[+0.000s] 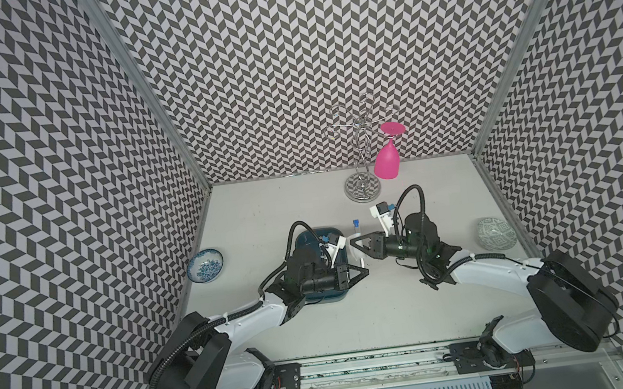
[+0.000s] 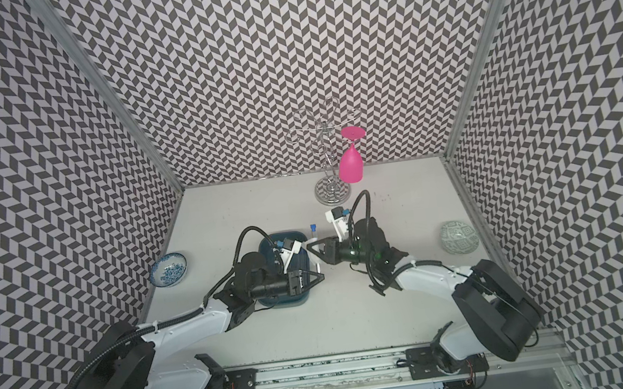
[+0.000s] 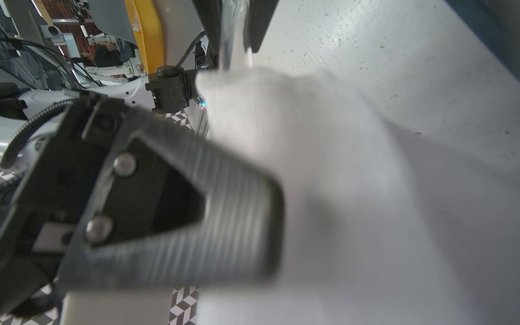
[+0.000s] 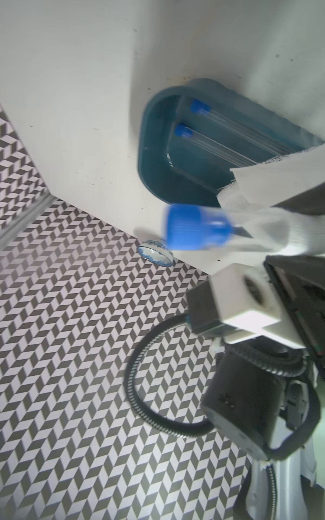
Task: Wipe the exteriors of test tubes
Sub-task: Wipe the dirt from the test tube.
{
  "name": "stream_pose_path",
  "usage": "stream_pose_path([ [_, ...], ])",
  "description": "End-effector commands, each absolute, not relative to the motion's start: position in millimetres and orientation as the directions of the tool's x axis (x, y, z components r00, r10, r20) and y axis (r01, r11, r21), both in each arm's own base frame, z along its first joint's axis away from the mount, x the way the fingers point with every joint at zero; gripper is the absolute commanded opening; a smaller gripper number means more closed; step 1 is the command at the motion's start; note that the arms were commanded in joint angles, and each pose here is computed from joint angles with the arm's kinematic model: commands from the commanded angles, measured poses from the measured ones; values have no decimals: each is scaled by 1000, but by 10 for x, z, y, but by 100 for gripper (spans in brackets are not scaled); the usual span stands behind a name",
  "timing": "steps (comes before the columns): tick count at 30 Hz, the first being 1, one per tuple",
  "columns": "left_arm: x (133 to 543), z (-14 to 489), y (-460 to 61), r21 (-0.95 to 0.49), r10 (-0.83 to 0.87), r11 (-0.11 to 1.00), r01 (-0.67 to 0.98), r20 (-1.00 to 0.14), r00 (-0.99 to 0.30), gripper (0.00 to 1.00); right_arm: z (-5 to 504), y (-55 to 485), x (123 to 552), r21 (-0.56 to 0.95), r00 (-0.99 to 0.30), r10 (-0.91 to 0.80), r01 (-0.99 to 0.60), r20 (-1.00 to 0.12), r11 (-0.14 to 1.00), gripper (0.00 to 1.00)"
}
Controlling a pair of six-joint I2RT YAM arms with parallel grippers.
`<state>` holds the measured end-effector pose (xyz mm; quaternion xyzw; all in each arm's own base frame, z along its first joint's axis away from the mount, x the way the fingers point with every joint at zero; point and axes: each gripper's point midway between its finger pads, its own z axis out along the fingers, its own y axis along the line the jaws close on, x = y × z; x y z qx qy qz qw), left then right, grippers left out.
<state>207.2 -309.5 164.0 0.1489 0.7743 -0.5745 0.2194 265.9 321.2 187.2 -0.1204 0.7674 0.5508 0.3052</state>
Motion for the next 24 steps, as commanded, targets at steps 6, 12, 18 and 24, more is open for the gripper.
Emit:
stream_pose_path([
  [6,2197,2112,-3112,-777,-100,206,595,-621,-777,16,1516,3192,2442,778,-820,117,-471,-559,417,20],
  [12,2194,2107,-3097,-778,-102,208,593,-620,-778,16,1648,3269,2532,766,-804,117,-496,-583,408,16],
  [18,2201,2090,-3058,-776,-109,226,589,-621,-776,27,1774,3315,2592,755,-790,118,-516,-602,404,15],
  [24,2184,2045,-2952,-778,-128,257,574,-616,-777,35,1825,3291,2617,741,-779,114,-524,-616,420,15],
])
